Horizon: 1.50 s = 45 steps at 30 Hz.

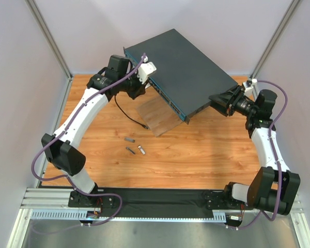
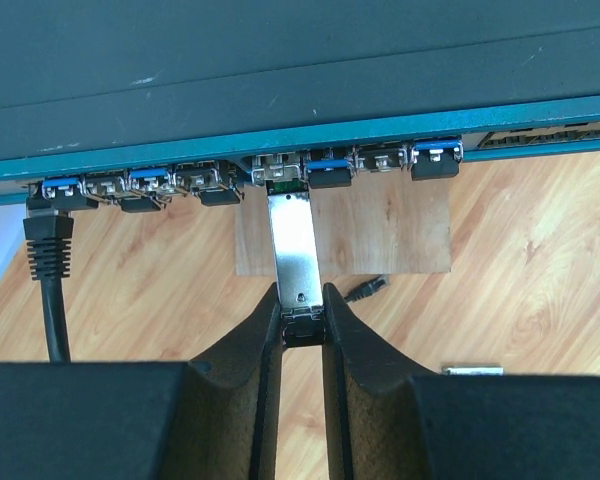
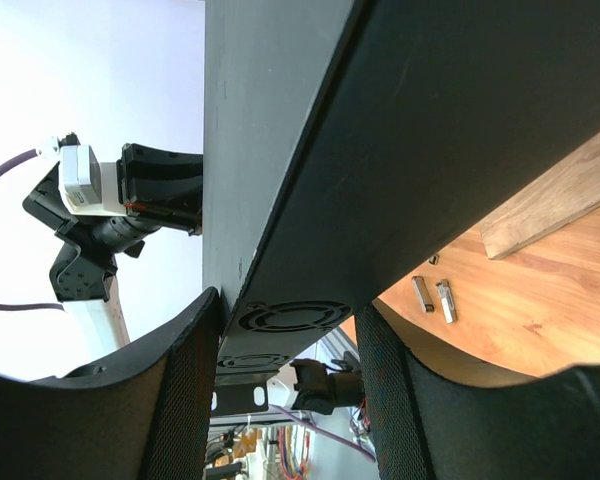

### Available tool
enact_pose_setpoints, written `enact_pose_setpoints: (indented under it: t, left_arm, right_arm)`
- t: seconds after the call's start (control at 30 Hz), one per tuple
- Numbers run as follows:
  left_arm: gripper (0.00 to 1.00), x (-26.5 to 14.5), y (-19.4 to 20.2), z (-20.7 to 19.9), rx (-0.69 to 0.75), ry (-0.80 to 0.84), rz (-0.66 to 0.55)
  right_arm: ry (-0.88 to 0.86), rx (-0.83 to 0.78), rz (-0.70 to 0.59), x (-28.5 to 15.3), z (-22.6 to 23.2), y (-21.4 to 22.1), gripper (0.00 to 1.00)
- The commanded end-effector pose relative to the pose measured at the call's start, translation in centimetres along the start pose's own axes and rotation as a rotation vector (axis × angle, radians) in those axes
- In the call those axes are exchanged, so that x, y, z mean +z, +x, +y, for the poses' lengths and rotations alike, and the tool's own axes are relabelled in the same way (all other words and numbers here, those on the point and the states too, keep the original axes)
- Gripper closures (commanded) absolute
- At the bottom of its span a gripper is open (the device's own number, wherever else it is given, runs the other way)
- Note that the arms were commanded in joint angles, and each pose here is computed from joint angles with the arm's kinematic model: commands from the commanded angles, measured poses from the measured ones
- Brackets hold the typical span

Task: Insert the plug into the switch port

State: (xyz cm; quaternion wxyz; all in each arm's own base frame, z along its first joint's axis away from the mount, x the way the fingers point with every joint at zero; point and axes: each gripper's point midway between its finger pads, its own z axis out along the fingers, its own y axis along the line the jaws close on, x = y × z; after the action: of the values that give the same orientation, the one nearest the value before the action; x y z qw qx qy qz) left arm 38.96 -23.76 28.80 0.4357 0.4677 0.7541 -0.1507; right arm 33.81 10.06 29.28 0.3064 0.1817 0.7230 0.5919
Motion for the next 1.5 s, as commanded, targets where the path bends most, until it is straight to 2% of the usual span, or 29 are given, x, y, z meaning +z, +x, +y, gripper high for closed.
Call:
enact_pose_setpoints:
  t: [0.0, 0.27, 0.6, 1.1, 1.47]
  left_arm:
    - [1.00, 0.2, -3.5, -2.0, 0.071, 0.110, -0.121]
    - [1.00, 0.6, -3.9, -0.9, -0.007, 0.090, -0.134]
    - [1.00, 0.5, -3.3, -2.8, -0.117, 0.166, -0.125]
    - [1.00, -1.1, -1.8, -2.5, -0.013, 0.121, -0.088]
    - [1.00, -1.4, -2.6, -2.2, 0.046, 0.130, -0.099]
  right_arm:
    - [0.071, -0.058, -0.098, 0.6, -2.1, -2.5, 1.00]
    - [0.075, -0.064, -0.094, 0.6, -2.0, -2.4, 1.00]
    - [0.087, -0.099, -0.097, 0.5, -1.9, -2.6, 1.00]
    - [0.125, -0.123, -0.095, 0.6, -2.0, -3.4, 1.00]
    - [0.130, -0.126, -0.091, 0.7, -2.0, -3.5, 1.00]
